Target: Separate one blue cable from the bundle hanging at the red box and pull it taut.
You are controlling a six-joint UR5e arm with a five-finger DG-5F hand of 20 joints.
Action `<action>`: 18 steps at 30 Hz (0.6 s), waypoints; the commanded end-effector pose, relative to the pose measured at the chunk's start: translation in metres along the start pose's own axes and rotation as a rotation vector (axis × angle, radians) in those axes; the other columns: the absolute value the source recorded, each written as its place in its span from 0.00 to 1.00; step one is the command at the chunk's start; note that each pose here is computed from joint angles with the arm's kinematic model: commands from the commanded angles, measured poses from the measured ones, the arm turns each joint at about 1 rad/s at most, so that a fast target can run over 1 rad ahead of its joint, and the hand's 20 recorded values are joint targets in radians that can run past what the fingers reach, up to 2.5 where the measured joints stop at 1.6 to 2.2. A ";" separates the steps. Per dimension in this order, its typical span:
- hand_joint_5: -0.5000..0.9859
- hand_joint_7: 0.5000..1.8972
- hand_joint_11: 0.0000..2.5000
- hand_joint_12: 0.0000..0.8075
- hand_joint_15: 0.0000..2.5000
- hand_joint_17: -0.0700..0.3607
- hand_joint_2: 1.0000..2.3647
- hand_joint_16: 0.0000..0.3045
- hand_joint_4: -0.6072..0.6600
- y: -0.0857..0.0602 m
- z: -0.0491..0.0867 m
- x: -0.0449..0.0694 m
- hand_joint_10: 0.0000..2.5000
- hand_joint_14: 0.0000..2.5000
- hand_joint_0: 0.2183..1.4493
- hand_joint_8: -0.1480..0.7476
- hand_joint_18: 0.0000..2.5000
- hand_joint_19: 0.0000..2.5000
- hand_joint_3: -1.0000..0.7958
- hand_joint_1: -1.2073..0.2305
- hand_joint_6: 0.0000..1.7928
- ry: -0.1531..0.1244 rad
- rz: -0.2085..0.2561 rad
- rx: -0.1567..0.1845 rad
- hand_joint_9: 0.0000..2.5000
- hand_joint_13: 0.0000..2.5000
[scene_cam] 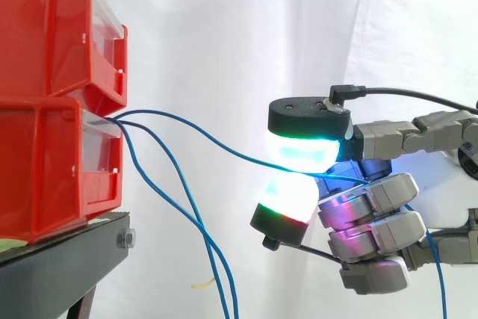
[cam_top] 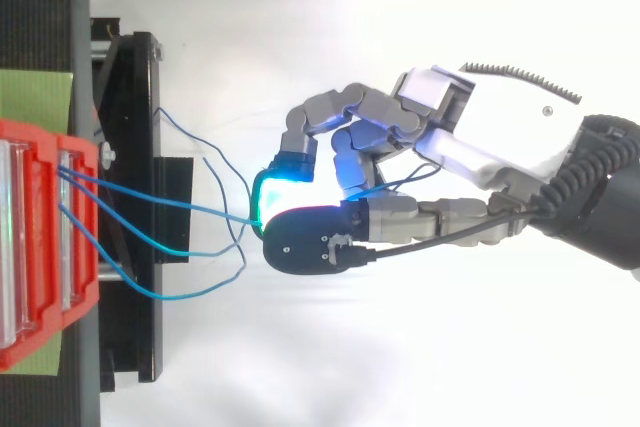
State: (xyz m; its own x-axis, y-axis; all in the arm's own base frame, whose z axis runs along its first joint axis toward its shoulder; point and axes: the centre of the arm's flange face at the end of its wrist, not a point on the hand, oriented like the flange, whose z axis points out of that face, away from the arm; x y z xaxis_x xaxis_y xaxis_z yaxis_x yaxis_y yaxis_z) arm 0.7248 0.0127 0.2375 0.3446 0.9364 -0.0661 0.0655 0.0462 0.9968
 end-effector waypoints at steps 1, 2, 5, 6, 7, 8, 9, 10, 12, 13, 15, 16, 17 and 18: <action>0.18 0.42 0.45 0.41 0.42 0.30 0.27 0.08 0.67 0.000 0.000 0.000 0.68 1.00 0.47 0.53 0.37 0.82 0.67 0.38 0.54 0.001 0.000 0.000 0.27 0.23; 0.18 0.42 0.44 0.41 0.42 0.29 0.27 0.08 0.67 0.000 0.000 0.000 0.68 1.00 0.47 0.53 0.37 0.82 0.67 0.38 0.54 0.001 0.000 0.000 0.27 0.23; 0.18 0.42 0.45 0.41 0.42 0.29 0.26 0.08 0.67 0.000 0.000 0.000 0.68 1.00 0.47 0.53 0.37 0.82 0.67 0.38 0.54 -0.001 0.000 0.000 0.27 0.23; 0.18 0.42 0.45 0.41 0.43 0.29 0.26 0.08 0.67 0.000 0.000 0.000 0.68 1.00 0.47 0.53 0.37 0.82 0.67 0.38 0.54 -0.001 0.000 0.000 0.27 0.23; 0.18 0.42 0.45 0.41 0.43 0.30 0.27 0.08 0.67 0.000 0.000 0.000 0.68 1.00 0.47 0.54 0.37 0.81 0.67 0.38 0.54 0.001 0.000 0.000 0.27 0.23; 0.18 0.42 0.46 0.41 0.43 0.30 0.27 0.08 0.67 0.000 0.000 0.000 0.68 1.00 0.47 0.53 0.37 0.82 0.67 0.38 0.54 0.001 0.000 0.000 0.27 0.23; 0.18 0.42 0.45 0.41 0.43 0.30 0.27 0.08 0.67 0.000 0.000 0.000 0.68 1.00 0.47 0.53 0.37 0.81 0.67 0.38 0.54 0.001 0.000 0.000 0.27 0.23; 0.18 0.42 0.45 0.41 0.43 0.30 0.27 0.08 0.67 0.000 0.000 0.000 0.68 1.00 0.47 0.53 0.37 0.81 0.67 0.38 0.54 0.001 0.000 0.000 0.27 0.23; 0.18 0.42 0.46 0.42 0.42 0.30 0.27 0.08 0.67 0.000 0.000 0.000 0.68 1.00 0.47 0.53 0.37 0.81 0.67 0.38 0.54 -0.001 0.000 0.000 0.27 0.24; 0.18 0.42 0.45 0.42 0.43 0.30 0.27 0.08 0.67 0.000 0.000 0.000 0.68 1.00 0.47 0.53 0.37 0.81 0.67 0.38 0.54 -0.001 0.000 0.000 0.27 0.24; 0.18 0.42 0.45 0.41 0.43 0.30 0.28 0.08 0.67 0.000 0.000 0.000 0.68 1.00 0.47 0.53 0.37 0.82 0.67 0.38 0.54 0.001 0.000 0.000 0.27 0.24; 0.18 0.42 0.45 0.42 0.43 0.30 0.27 0.09 0.67 0.000 0.000 0.000 0.68 1.00 0.47 0.53 0.37 0.81 0.67 0.38 0.54 -0.001 0.000 0.000 0.27 0.24; 0.18 0.42 0.45 0.42 0.43 0.30 0.27 0.09 0.67 0.000 0.000 0.000 0.68 1.00 0.47 0.54 0.37 0.81 0.67 0.38 0.54 -0.001 0.000 0.000 0.28 0.24; 0.18 0.42 0.45 0.42 0.43 0.30 0.27 0.09 0.67 0.000 0.000 0.000 0.68 1.00 0.47 0.53 0.37 0.81 0.67 0.38 0.54 -0.001 0.000 0.000 0.28 0.24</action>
State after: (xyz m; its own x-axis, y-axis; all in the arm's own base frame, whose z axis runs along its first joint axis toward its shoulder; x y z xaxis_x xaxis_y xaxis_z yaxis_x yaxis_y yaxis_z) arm 0.7248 0.0126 0.2375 0.3452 0.9362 -0.0662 0.0656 0.0463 0.9968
